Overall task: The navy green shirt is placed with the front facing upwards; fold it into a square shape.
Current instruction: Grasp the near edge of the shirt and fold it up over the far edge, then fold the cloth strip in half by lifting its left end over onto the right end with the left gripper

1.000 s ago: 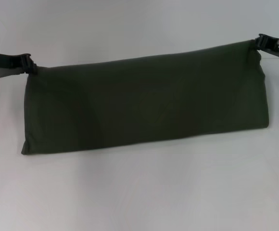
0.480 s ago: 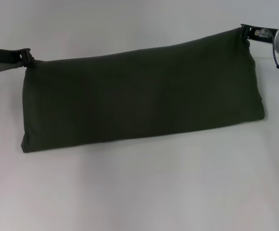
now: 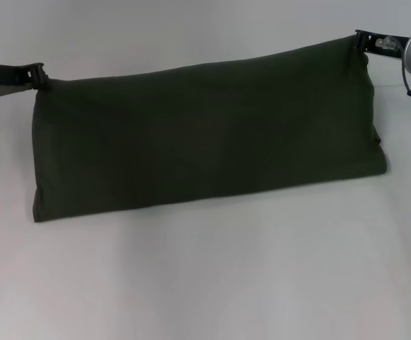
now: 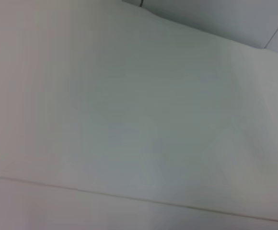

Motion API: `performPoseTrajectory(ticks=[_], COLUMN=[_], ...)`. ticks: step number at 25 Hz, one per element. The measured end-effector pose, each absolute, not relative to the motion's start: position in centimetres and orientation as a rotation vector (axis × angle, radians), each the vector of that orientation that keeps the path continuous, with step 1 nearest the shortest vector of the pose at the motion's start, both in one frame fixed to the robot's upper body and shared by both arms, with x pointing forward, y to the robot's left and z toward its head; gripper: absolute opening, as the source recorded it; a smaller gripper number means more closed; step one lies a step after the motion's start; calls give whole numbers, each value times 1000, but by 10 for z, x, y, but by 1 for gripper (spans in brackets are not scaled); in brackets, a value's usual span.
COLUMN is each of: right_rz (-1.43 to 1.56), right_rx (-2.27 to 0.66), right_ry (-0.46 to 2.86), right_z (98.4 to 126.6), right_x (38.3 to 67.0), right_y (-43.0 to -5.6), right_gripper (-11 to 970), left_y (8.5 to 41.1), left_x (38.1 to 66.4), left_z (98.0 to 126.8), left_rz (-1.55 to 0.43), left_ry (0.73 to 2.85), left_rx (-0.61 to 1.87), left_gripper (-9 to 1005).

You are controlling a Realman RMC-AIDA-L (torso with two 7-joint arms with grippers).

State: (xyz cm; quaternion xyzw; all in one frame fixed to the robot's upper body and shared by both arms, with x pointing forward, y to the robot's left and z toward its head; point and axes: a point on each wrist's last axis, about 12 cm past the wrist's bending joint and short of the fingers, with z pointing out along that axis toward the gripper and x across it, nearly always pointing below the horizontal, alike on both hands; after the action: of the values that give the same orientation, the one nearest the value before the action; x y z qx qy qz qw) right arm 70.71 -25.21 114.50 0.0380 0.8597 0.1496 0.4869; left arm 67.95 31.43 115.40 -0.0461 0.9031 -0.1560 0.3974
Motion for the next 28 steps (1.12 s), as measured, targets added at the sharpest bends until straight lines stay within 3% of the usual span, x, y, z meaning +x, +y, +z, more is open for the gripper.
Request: performPoseTrajectory(ticks=[8,14,19,22,28], right_rz=[354,293,429,555,1019], right_rx=[82,46,72,84,167], right_ry=[2092,2085,2110,2139,2091], right_z=[1145,1158,1171,1167,1134], right_x=[707,716,709,694,620], right_y=[-252,-266,-291,-301,-335], right_gripper=[167,175,182,332,571], left_y=[308,310,314,319,345], left_x=[682,683,673,663,608], left_z=[1155,1152,1153,1150,1131], left_rz=[-392,-405,-469,-522,-880], left_ry=[2266,2231,2210,2201,2145], left_rx=[-122,-203,-248,-274,-386], left_gripper=[37,99,287,424,612])
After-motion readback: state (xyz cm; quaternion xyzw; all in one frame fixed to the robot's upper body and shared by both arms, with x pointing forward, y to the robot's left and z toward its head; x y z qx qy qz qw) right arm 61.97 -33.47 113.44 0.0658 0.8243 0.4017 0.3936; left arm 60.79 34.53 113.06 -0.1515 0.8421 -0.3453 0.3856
